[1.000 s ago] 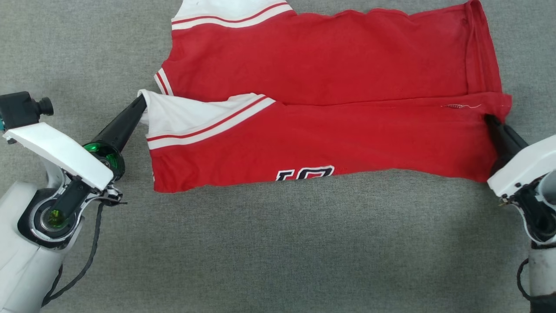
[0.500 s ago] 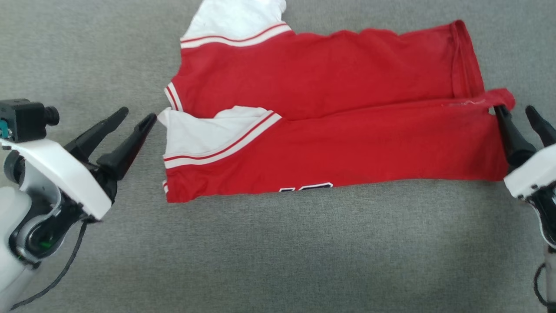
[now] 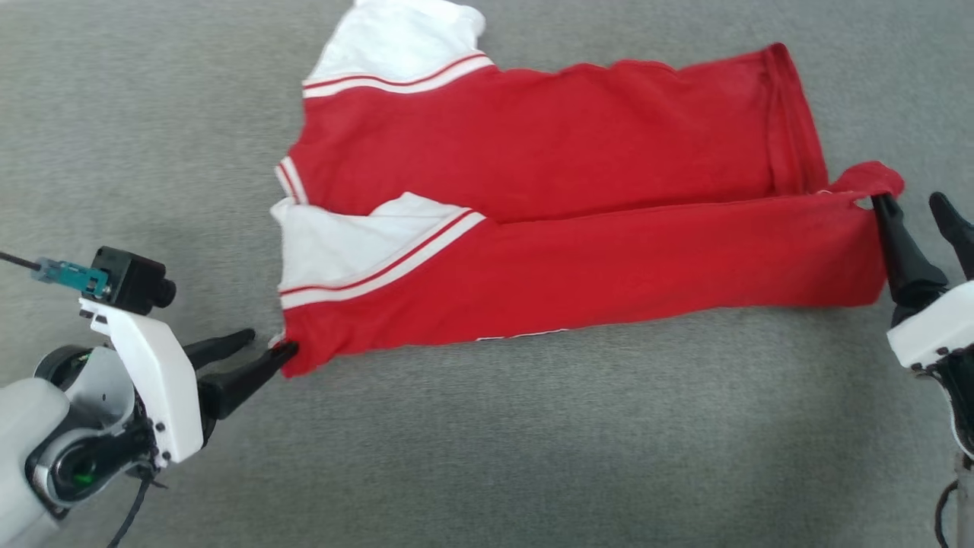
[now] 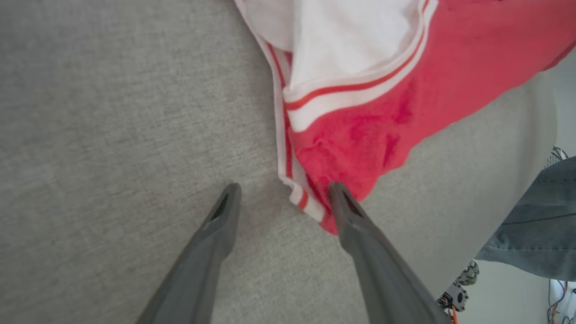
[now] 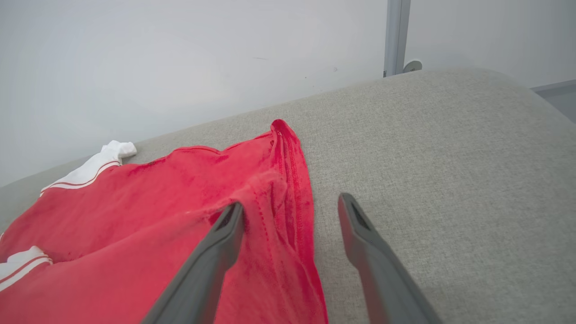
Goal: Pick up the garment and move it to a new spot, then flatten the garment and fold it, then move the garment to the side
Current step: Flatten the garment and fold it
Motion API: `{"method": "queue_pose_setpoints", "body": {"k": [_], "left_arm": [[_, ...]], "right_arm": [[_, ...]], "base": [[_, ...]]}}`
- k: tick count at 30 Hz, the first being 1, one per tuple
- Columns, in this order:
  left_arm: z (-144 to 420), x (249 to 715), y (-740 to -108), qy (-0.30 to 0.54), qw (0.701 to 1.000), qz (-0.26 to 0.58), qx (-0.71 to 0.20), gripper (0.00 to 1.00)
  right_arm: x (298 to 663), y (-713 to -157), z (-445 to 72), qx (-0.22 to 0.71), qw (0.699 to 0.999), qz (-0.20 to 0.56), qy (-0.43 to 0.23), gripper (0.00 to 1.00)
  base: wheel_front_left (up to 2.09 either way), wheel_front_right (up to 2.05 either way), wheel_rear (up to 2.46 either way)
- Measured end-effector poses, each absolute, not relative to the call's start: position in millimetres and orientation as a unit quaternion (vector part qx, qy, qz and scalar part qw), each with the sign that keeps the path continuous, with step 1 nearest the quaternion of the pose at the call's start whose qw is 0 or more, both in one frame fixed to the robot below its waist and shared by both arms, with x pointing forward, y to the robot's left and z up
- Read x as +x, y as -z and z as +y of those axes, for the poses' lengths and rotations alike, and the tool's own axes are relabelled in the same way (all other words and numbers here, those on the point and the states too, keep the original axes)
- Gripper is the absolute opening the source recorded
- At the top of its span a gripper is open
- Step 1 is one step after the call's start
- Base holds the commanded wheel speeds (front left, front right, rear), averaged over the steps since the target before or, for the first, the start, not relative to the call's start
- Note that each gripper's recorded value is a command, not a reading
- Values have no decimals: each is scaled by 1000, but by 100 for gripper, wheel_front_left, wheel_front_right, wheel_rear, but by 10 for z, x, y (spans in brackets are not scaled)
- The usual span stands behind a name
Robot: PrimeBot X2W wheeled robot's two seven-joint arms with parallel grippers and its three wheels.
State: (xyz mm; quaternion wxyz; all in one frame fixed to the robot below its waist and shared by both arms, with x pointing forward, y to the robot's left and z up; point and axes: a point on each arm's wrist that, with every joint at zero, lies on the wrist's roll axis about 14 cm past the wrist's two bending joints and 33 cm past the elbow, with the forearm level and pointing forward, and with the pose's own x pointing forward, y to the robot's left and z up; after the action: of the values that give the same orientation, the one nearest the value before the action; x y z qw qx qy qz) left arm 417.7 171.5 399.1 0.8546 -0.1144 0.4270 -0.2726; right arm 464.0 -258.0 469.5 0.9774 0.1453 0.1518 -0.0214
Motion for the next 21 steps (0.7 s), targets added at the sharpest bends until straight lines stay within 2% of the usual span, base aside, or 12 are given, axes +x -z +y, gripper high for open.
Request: {"method": "queue_pose_setpoints", "body": {"k": [7,8,10,11,17,21], "left_arm": [[1553,4341,-3723,262,823,479,-157,100],[1519,4351,-3709,266,818,485,-159,67],[1480,4357,-3685,271,809,496,-161,30],[1465,4365,-3679,272,806,499,-164,0],[1397,4373,-3648,279,800,504,-167,0],[1401,4371,-3646,278,802,501,-168,0]], "right_arm": [[4623,-4691,-2634,144,977,152,32,100],[4621,-4680,-2641,144,977,153,33,100],[4609,-4643,-2645,144,976,158,35,100],[4603,-4618,-2643,145,976,161,36,100],[4627,-4558,-2619,136,975,173,30,100],[4579,-4401,-2607,92,967,238,9,100]], "base": [[0,0,0],[0,0,0],[0,0,0],[0,0,0],[0,0,0],[0,0,0]]}}
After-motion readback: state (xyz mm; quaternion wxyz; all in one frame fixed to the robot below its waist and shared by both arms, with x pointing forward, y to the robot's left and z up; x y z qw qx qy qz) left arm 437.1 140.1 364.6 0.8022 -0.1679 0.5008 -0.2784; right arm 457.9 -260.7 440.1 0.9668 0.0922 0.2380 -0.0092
